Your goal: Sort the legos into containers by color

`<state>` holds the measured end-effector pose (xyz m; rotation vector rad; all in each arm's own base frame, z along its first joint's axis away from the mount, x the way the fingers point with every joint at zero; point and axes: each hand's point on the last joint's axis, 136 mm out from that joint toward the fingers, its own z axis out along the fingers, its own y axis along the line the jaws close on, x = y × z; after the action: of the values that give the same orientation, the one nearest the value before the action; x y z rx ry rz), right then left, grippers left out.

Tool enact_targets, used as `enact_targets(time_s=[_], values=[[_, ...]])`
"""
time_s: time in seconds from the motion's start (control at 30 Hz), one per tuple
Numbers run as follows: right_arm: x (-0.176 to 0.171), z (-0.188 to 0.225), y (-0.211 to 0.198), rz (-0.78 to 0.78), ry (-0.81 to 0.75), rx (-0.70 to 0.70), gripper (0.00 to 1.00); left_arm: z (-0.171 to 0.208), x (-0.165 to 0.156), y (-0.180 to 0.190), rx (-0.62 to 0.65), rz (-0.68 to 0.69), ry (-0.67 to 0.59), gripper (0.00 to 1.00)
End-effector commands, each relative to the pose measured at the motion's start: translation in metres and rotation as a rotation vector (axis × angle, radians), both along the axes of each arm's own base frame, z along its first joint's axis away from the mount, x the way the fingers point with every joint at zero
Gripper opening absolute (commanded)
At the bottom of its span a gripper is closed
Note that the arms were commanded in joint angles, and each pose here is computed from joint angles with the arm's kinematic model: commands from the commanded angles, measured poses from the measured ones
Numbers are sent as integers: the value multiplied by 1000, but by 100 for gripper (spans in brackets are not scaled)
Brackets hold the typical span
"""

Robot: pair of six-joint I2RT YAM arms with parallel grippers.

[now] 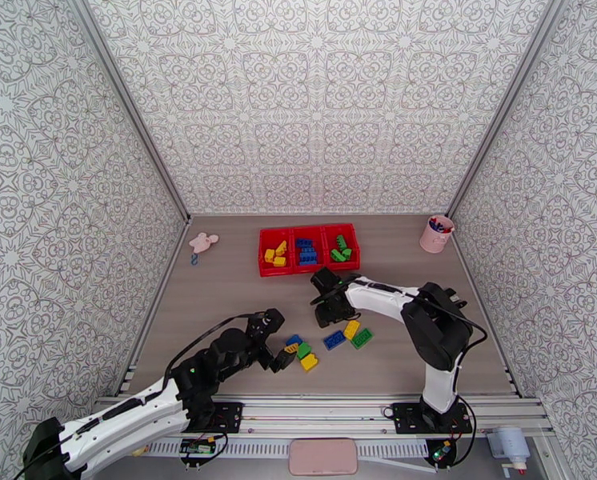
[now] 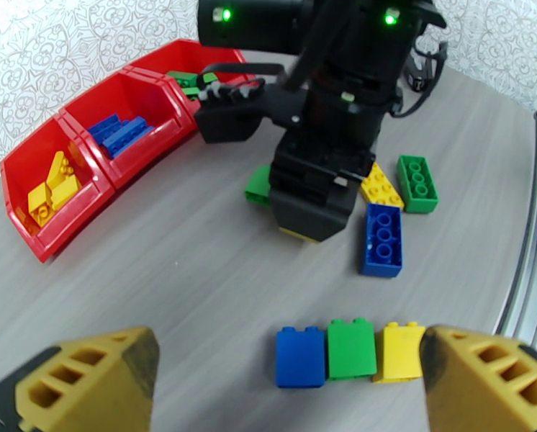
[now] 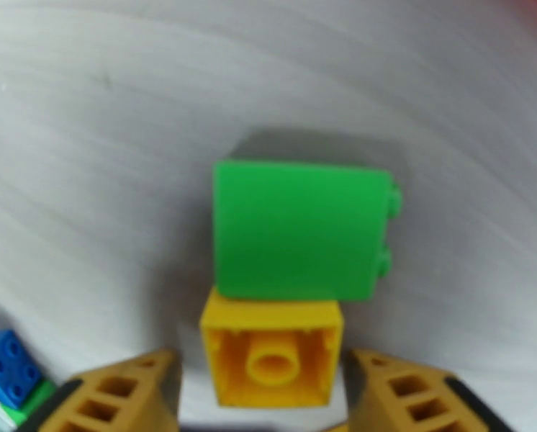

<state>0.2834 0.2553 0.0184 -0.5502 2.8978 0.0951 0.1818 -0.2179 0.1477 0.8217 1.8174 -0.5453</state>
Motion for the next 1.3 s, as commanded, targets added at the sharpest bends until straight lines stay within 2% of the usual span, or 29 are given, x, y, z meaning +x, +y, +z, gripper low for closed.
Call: enact_targets(time_s=[0.0, 0.27, 0.53, 0.77, 0.9, 1.07, 1.27], values=[[5, 0, -1, -9, -8, -19, 53, -3, -2, 1, 6, -16, -12, 100], [10, 21, -2, -11, -78, 9, 36, -6, -2, 2, 6, -12, -9, 100], [29, 71, 22, 32, -191, 134, 32, -7, -1, 4, 4, -3, -9, 100], [88, 122, 79, 108, -368, 256, 31, -6, 7, 9, -37, 48, -17, 100], [122, 137, 116, 141, -442, 319, 31, -3, 9, 10, -48, 61, -21, 100], [167, 145, 152, 130, -523, 359, 31, -3, 8, 13, -51, 72, -19, 100], [203, 134, 183, 88, -558, 398, 31, -4, 7, 17, -42, 76, -19, 100]])
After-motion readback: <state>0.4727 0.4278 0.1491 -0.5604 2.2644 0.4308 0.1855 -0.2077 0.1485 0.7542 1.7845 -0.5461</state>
